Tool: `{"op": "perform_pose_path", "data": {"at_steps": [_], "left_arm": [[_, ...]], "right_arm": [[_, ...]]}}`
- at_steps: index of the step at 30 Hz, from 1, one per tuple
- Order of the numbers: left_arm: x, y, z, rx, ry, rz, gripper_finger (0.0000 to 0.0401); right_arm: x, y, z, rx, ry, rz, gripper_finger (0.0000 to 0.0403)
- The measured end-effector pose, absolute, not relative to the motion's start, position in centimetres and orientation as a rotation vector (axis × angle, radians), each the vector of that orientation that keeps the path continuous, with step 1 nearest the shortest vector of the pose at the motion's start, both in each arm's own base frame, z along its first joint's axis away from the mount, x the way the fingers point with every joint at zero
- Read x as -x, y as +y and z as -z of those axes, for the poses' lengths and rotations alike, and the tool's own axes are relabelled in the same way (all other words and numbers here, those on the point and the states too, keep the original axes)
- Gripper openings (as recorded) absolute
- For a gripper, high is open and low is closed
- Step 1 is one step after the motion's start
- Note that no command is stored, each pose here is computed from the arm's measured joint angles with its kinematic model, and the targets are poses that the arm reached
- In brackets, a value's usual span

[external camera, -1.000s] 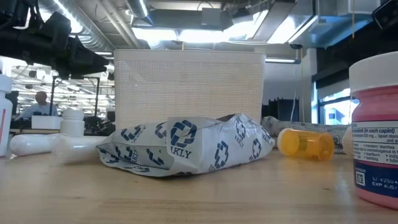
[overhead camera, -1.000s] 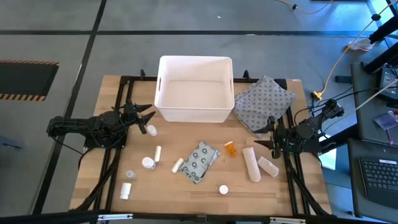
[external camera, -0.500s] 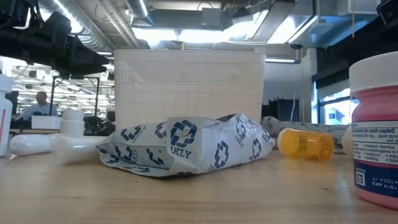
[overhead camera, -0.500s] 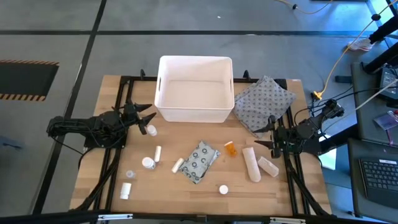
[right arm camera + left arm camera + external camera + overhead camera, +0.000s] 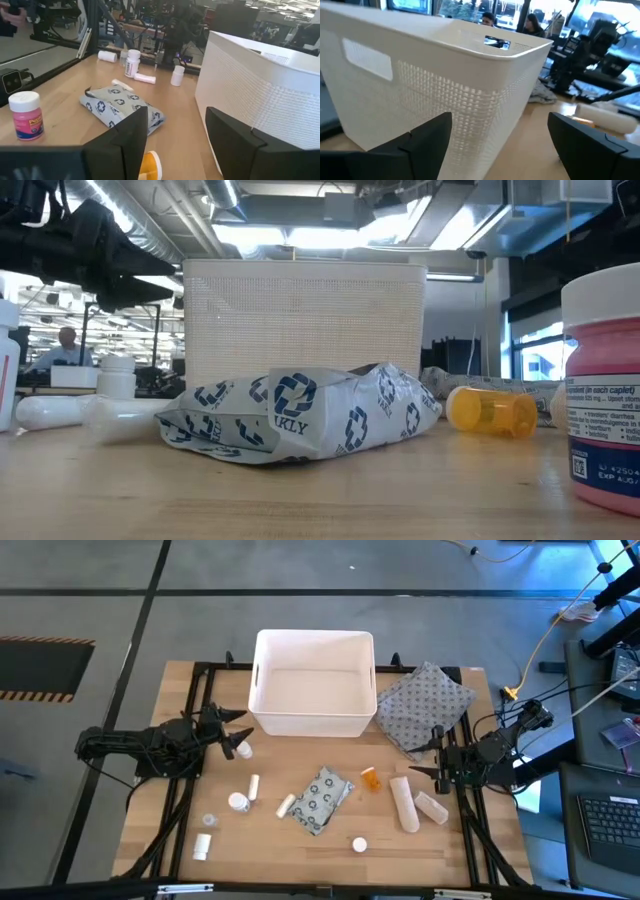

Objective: Pick & place medical supplies in basket/bin

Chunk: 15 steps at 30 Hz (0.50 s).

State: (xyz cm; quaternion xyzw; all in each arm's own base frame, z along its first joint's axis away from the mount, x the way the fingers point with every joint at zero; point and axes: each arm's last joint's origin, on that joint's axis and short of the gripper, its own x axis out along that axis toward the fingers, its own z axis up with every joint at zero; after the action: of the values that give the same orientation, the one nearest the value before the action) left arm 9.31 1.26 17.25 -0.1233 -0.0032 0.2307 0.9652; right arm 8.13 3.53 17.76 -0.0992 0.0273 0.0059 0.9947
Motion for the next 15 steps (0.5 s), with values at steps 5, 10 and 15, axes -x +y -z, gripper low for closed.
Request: {"op": "perform_pose_path", "data": {"at_steps": [5, 10, 15], "left_arm": [[-9.4, 1.1, -17.3, 0.304, -0.019, -0.424, 0.0324], [-9.4, 1.1, -18.0, 0.276, -0.007, -0.407, 0.0320], [-9.4, 1.1, -19.5, 0.221, 0.106, -0.402, 0.0318]], "right_arm": [[-8.1, 3.5, -17.8, 0.199, 0.055, -0.012, 0.0201], [-8.1, 3.5, -17.7, 0.197, 0.055, -0.012, 0.0201], [-8.1, 3.5, -17.7, 0.197, 0.056, -0.012, 0.0201]]}}
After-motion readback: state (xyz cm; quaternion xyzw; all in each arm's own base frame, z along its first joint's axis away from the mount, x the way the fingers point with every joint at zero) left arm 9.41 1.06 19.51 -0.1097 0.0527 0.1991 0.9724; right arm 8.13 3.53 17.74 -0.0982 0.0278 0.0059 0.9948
